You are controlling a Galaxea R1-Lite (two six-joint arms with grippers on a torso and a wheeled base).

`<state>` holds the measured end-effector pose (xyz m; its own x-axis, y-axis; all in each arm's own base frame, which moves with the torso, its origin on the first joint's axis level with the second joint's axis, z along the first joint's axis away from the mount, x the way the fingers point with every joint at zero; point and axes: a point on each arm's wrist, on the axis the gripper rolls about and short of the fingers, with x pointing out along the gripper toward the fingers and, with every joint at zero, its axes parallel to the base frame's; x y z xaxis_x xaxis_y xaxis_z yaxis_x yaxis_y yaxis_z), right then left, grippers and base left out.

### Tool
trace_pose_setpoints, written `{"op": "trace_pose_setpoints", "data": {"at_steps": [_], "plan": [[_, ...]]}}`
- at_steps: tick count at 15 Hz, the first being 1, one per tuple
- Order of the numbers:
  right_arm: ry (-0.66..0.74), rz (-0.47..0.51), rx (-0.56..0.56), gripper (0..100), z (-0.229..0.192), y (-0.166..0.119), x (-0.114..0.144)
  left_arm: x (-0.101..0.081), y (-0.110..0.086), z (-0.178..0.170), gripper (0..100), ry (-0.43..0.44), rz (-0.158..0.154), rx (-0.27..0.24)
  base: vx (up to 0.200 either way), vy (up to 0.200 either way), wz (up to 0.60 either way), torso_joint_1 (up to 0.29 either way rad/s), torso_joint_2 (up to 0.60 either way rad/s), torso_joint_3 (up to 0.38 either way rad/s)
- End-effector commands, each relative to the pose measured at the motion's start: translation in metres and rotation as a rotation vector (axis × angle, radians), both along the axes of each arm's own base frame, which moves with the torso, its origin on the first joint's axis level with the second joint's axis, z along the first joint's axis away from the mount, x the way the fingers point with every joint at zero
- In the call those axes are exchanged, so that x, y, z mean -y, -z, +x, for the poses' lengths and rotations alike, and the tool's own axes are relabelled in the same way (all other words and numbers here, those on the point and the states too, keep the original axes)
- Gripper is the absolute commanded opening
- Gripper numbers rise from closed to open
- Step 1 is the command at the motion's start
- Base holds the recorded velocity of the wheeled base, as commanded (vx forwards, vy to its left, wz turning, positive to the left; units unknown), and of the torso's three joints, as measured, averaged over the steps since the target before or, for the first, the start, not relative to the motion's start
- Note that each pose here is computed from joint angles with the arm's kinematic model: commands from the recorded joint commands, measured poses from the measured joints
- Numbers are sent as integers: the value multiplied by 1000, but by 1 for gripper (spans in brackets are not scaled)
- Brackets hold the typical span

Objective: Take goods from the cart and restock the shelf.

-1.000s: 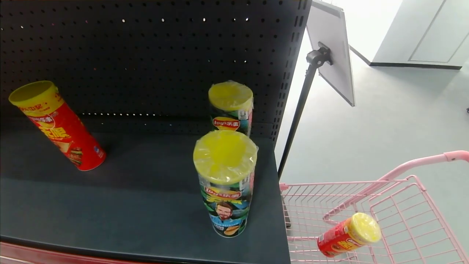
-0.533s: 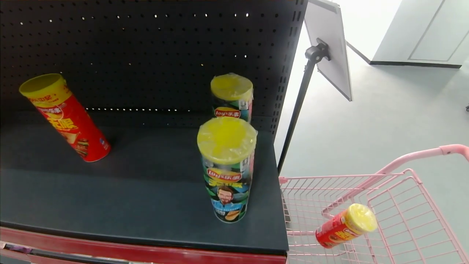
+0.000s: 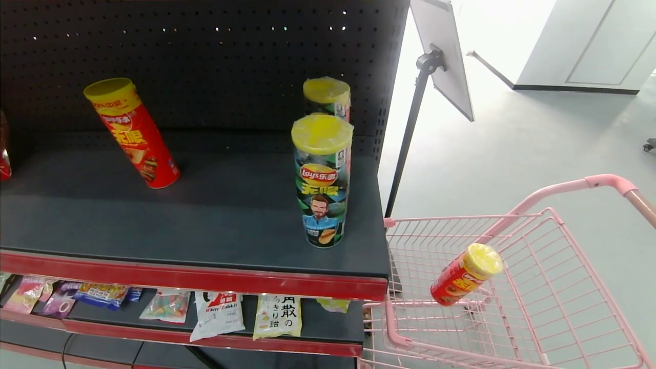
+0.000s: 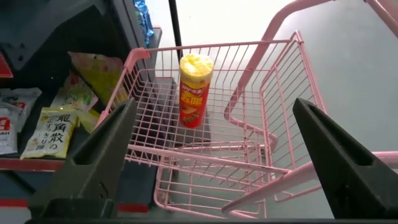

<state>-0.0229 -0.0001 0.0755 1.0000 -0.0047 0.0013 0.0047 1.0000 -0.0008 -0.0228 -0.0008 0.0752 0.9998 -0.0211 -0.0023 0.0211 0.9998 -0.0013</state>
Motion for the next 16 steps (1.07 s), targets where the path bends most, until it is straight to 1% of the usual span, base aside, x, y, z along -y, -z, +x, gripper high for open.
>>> {"op": "trace_pose_setpoints", "data": {"at_steps": [1, 7, 10, 16], "plan": [[0, -1, -1, 100, 0, 0, 0, 0, 0, 0, 100, -1, 0, -1, 0, 0, 0, 0, 0, 0], [0, -1, -1, 100, 0, 0, 0, 0, 0, 0, 100, 0, 1, 1, 0, 0, 0, 0, 0, 0], [0, -1, -1, 100, 0, 0, 0, 0, 0, 0, 100, 0, 0, -1, 0, -200, 0, 5, 2, 4], [0, -1, -1, 100, 0, 0, 0, 0, 0, 0, 100, -1, 0, -1, 0, 0, 0, 0, 0, 0]]}}
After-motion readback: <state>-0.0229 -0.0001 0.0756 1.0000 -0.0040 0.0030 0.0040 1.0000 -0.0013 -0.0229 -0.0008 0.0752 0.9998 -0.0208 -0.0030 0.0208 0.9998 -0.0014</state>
